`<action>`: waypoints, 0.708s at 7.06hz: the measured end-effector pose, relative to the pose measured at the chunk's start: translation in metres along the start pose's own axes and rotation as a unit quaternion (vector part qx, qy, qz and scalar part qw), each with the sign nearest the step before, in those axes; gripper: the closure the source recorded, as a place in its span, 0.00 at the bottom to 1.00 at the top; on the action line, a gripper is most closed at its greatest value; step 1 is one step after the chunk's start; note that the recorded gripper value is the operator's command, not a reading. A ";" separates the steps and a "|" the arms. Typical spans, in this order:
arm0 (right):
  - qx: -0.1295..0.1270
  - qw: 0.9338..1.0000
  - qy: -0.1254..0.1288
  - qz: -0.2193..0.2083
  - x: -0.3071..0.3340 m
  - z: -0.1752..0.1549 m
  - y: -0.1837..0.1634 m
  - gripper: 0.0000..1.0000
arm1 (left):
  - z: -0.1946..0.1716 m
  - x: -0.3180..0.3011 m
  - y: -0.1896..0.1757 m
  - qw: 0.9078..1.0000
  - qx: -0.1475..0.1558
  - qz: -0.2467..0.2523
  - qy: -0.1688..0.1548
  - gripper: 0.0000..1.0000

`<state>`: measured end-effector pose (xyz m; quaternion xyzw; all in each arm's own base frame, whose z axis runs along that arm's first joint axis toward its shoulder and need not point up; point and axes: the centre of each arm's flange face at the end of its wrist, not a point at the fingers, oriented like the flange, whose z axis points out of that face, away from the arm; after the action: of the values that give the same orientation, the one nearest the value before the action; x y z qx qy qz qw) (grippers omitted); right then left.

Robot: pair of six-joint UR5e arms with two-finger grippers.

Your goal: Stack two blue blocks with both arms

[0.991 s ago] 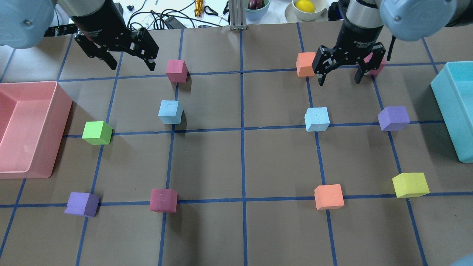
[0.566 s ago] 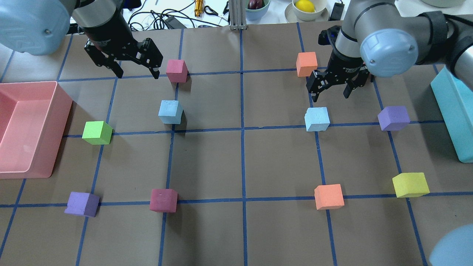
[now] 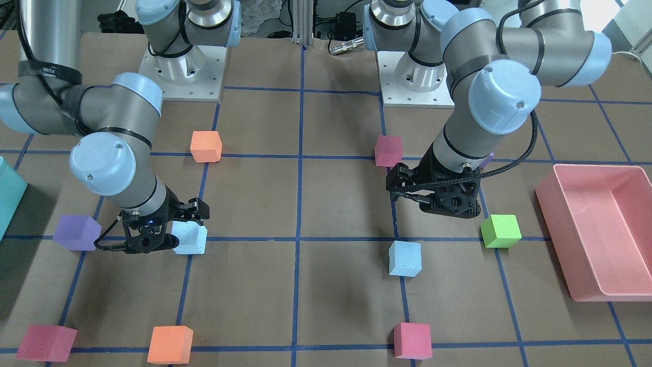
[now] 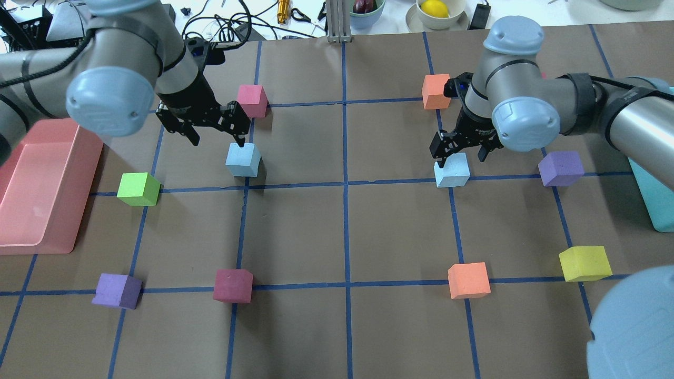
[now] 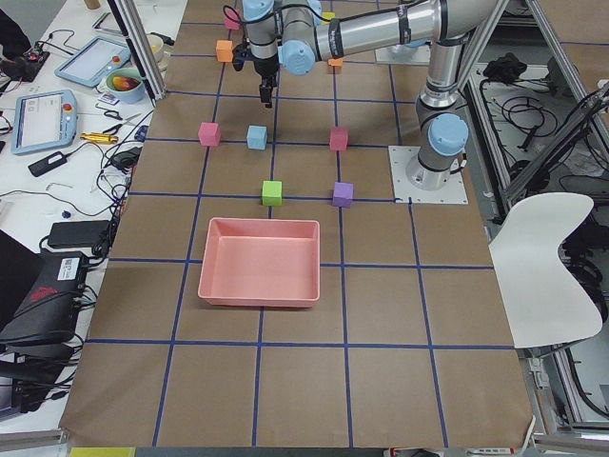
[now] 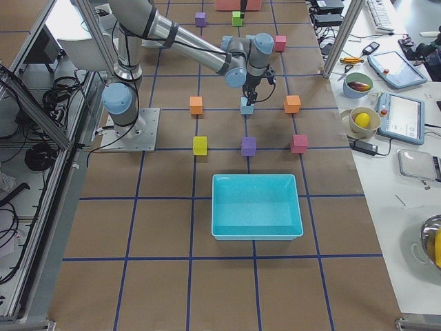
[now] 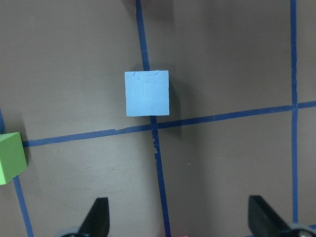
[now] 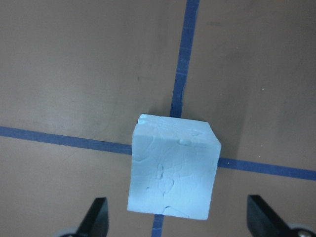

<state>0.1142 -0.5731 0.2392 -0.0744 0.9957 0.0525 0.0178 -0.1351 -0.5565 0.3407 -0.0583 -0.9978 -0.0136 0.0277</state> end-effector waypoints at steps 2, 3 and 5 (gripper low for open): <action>-0.002 1.000 -0.002 0.001 0.001 0.016 -0.003 0.00 | 0.050 -0.004 -0.005 1.000 0.020 0.005 -0.003 0.00; -0.001 1.000 -0.002 0.002 0.002 0.026 -0.008 0.00 | 0.068 -0.006 -0.011 1.000 0.022 0.003 -0.005 0.00; 0.001 1.000 -0.002 0.002 0.003 0.038 -0.013 0.73 | 0.099 -0.010 -0.023 1.000 0.022 -0.004 -0.008 0.00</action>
<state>0.1143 -0.5823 0.1998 -0.0718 0.9959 0.0512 0.0196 -0.1327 -0.5779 0.2406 -0.0534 -0.9983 0.0087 0.0214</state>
